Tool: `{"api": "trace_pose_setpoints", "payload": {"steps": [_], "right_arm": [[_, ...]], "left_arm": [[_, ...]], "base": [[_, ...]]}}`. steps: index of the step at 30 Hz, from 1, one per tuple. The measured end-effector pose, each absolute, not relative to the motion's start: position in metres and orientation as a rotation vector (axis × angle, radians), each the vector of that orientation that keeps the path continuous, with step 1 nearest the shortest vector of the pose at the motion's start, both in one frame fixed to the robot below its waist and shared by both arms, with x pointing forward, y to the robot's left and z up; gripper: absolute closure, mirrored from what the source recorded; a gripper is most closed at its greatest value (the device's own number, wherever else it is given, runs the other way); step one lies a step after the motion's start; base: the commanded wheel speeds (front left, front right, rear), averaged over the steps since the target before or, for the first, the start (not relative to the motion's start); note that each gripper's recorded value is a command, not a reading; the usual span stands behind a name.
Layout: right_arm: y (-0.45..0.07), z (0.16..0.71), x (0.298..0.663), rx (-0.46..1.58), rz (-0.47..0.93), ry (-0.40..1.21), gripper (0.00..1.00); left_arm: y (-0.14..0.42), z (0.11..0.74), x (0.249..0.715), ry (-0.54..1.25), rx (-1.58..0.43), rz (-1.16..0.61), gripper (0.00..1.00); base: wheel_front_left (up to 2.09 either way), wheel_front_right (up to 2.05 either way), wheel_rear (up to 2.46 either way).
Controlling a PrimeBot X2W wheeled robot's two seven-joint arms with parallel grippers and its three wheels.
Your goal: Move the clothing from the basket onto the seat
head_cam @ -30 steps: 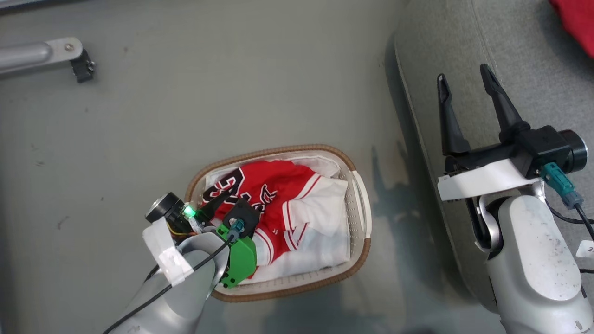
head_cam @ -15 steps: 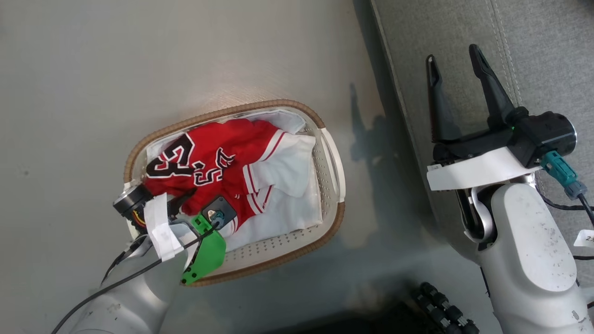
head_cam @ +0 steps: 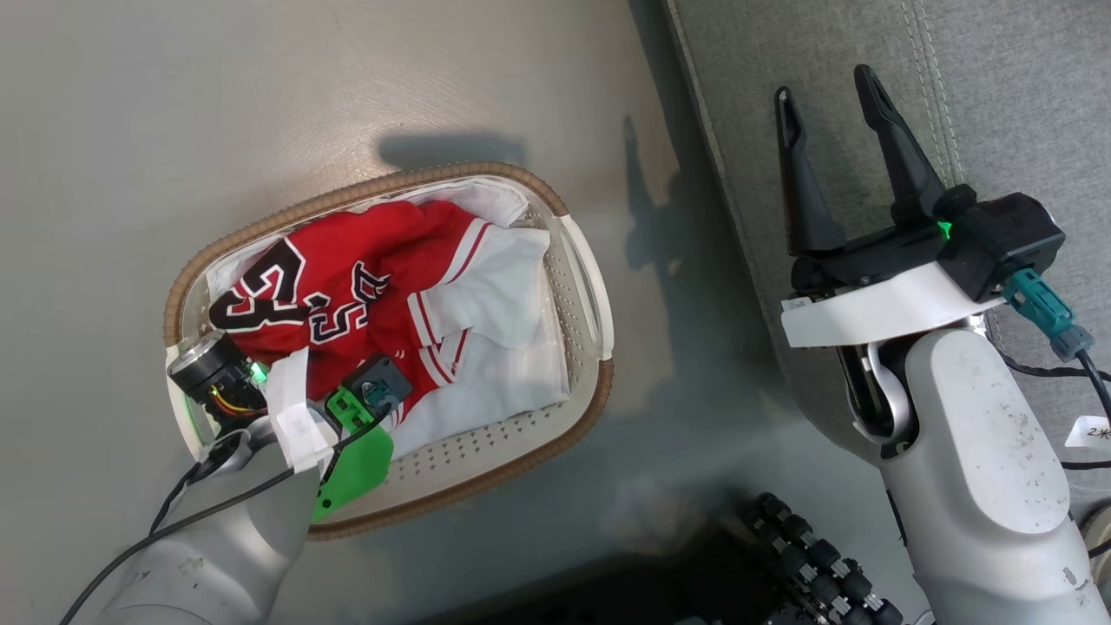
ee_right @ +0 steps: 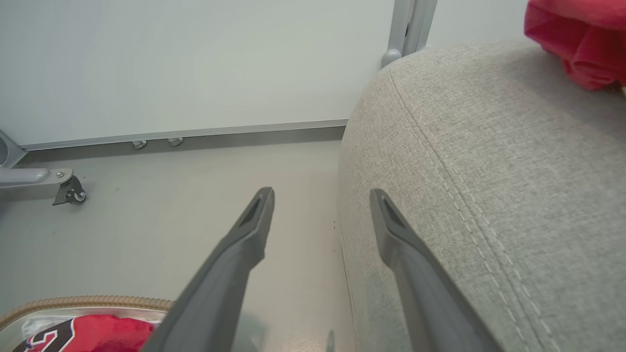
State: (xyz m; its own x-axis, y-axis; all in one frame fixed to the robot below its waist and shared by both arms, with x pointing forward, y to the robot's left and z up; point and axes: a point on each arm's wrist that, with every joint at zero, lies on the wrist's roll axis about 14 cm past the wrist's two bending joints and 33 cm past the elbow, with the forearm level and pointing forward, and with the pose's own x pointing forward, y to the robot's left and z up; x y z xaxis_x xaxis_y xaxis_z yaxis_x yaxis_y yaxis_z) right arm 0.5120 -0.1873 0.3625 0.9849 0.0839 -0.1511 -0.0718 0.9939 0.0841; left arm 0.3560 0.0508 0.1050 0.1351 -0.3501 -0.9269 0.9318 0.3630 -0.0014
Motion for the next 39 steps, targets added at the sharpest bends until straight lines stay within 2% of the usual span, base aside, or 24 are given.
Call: {"api": "trace_pose_setpoints", "payload": {"steps": [1, 2, 3, 4, 5, 14, 23, 30, 39], "right_arm": [[-0.188, 0.363, 0.512, 0.079, 0.077, 0.155, 0.0], [-0.189, 0.363, 0.512, 0.079, 0.075, 0.154, 0.0], [-0.189, 0.364, 0.512, 0.08, 0.074, 0.153, 0.0], [-0.19, 0.364, 0.512, 0.08, 0.072, 0.154, 0.0], [-0.191, 0.364, 0.512, 0.08, 0.07, 0.154, 0.0], [-0.195, 0.371, 0.509, 0.083, 0.058, 0.145, 0.0], [-0.19, 0.392, 0.505, 0.078, 0.068, 0.112, 0.0], [-0.183, 0.413, 0.495, 0.063, 0.082, 0.084, 0.0], [-0.17, 0.44, 0.471, 0.05, 0.112, 0.055, 0.0]], "left_arm": [[0.052, 0.104, 0.356, 1.042, 0.716, -1.046, 0.53], [0.053, 0.103, 0.356, 1.05, 0.729, -1.043, 0.57], [0.054, 0.102, 0.355, 1.057, 0.739, -1.044, 0.75], [0.055, 0.101, 0.355, 1.064, 0.746, -1.043, 0.84], [0.055, 0.101, 0.355, 1.067, 0.748, -1.042, 1.0], [0.041, 0.113, 0.363, 0.983, 0.708, -1.066, 1.0], [0.012, 0.155, 0.38, 0.812, 0.593, -1.061, 1.0], [0.001, 0.206, 0.41, 0.656, 0.514, -0.984, 1.0], [-0.01, 0.305, 0.449, 0.36, 0.479, -0.921, 1.0]], "base": [[0.0, 0.0, 0.0], [0.0, 0.0, 0.0], [0.0, 0.0, 0.0], [0.0, 0.0, 0.0], [0.0, 0.0, 0.0], [0.0, 0.0, 0.0], [0.0, 0.0, 0.0], [0.0, 0.0, 0.0], [0.0, 0.0, 0.0]]}}
